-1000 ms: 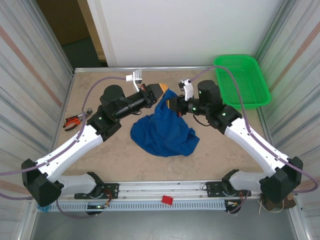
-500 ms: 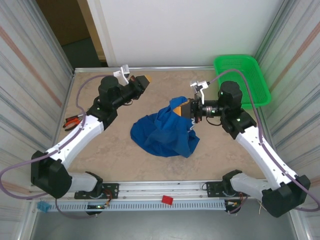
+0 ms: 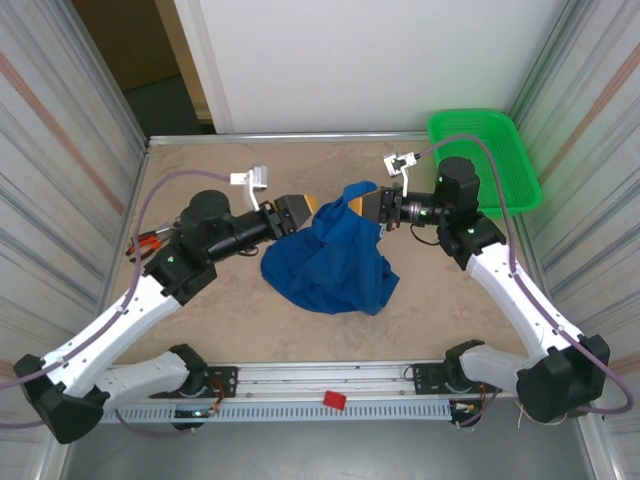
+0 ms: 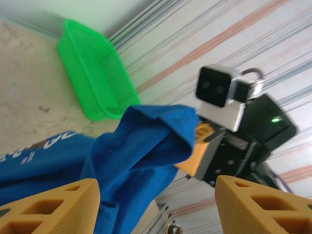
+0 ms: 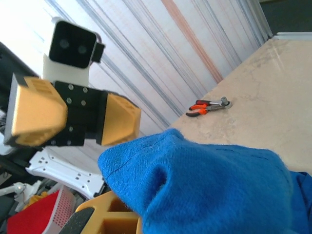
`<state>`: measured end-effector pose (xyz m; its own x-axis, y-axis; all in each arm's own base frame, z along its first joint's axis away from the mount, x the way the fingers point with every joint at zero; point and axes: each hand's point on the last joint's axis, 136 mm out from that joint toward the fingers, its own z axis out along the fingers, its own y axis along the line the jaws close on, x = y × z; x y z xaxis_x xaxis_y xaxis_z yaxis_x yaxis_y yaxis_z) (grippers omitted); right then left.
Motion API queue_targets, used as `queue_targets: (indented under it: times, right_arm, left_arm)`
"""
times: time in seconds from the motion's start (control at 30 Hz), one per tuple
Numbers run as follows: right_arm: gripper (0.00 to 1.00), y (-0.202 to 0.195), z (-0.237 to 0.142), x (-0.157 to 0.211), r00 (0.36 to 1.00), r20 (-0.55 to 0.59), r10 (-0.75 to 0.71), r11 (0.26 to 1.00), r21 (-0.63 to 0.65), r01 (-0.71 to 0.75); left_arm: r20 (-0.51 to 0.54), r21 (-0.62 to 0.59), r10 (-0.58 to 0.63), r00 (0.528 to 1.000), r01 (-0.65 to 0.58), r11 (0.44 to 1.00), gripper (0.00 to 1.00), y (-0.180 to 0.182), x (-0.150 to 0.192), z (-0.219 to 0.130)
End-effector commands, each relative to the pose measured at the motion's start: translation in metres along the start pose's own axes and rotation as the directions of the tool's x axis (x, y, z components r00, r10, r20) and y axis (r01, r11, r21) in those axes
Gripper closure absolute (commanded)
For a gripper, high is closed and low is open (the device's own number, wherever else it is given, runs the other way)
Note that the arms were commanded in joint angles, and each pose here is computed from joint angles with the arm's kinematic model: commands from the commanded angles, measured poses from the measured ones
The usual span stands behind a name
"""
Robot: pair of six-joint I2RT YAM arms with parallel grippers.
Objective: Fold the inside-out t-shirt
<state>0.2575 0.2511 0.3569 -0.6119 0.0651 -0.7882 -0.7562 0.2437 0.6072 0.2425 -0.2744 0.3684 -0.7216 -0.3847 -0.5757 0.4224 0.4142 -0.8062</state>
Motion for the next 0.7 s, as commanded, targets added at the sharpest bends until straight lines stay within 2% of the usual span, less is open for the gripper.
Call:
queue_targets:
  times: [0.0,0.13,0.4,0.47,0.6,0.67]
  right_arm:
    - [1.0,-0.001,-0.001,-0.006,1.0,0.026,-0.005,1.0,0.011,0.005]
    - [1.0,-0.001,-0.002,-0.006,1.0,0.029,-0.006,1.0,0.015,0.006]
    - [1.0,-0.001,-0.003,-0.004,0.999,0.034,-0.006,1.0,0.017,0.006]
    - [1.0,-0.001,-0.003,-0.003,0.999,0.034,-0.005,1.0,0.016,0.004]
    - [1.0,-0.003,-0.004,0.001,0.999,0.033,0.001,1.0,0.022,-0.002]
    - [1.0,-0.009,-0.007,0.001,0.999,0.042,0.009,0.999,0.038,-0.011]
  left_arm:
    - [-0.047,-0.176,-0.014,0.999,0.006,0.984,0.35,0.047,0.021,0.012]
    - [-0.036,-0.211,-0.015,0.999,0.007,0.977,0.33,0.056,0.02,0.019]
    - [-0.029,-0.198,-0.004,1.0,-0.002,0.98,0.33,0.053,0.013,0.033]
    - [-0.03,-0.18,-0.004,1.0,-0.001,0.984,0.42,0.05,0.012,0.038]
    - [-0.02,-0.118,0.003,1.0,-0.005,0.993,1.0,0.035,0.005,0.043]
    - [0.0,-0.089,0.016,1.0,-0.016,0.996,1.0,0.023,-0.003,0.039]
